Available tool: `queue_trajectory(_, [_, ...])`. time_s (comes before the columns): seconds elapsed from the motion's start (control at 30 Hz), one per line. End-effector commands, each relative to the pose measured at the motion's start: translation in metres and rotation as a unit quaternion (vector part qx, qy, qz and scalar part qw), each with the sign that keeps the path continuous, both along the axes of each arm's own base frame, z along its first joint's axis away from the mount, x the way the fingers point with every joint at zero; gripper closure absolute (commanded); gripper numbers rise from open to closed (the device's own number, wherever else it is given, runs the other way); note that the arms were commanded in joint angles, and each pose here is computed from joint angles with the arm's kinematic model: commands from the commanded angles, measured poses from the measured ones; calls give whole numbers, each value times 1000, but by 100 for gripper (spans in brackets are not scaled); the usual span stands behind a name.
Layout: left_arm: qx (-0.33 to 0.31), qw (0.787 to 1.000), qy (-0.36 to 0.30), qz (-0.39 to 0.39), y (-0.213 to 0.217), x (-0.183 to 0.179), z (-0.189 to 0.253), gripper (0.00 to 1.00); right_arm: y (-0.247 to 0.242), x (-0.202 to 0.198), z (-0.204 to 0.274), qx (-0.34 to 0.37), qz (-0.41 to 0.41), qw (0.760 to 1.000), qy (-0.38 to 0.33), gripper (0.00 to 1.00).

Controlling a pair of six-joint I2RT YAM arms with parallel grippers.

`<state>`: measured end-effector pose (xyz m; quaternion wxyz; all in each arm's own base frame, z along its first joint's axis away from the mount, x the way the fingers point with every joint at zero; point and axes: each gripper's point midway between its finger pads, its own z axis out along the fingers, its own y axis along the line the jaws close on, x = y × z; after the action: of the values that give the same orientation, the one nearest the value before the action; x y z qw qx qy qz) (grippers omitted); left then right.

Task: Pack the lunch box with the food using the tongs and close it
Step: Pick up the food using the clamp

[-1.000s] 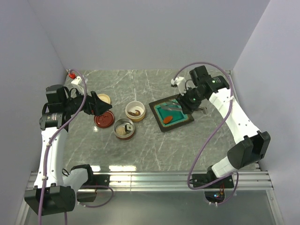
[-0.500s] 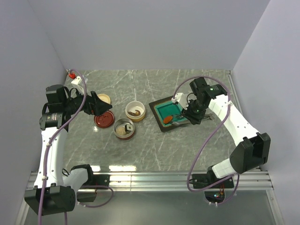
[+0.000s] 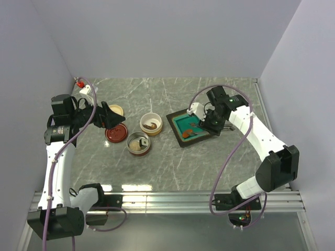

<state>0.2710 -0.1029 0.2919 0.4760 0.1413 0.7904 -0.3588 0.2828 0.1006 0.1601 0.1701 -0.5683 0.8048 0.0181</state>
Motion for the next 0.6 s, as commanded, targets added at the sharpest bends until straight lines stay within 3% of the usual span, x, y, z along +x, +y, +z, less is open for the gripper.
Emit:
queue_trajectory(0.0, [-6, 1000, -26, -10, -2, 2, 17, 1, 4, 3, -3, -15, 25, 999, -15, 46])
queue_trajectory(0.27, [-7, 1000, -25, -11, -3, 3, 18, 1, 15, 3, -22, -45, 54, 997, -21, 46])
queue_trajectory(0.57, [-2, 1000, -26, -10, -1, 3, 17, 2, 30, 21, -21, -31, 33, 999, -28, 47])
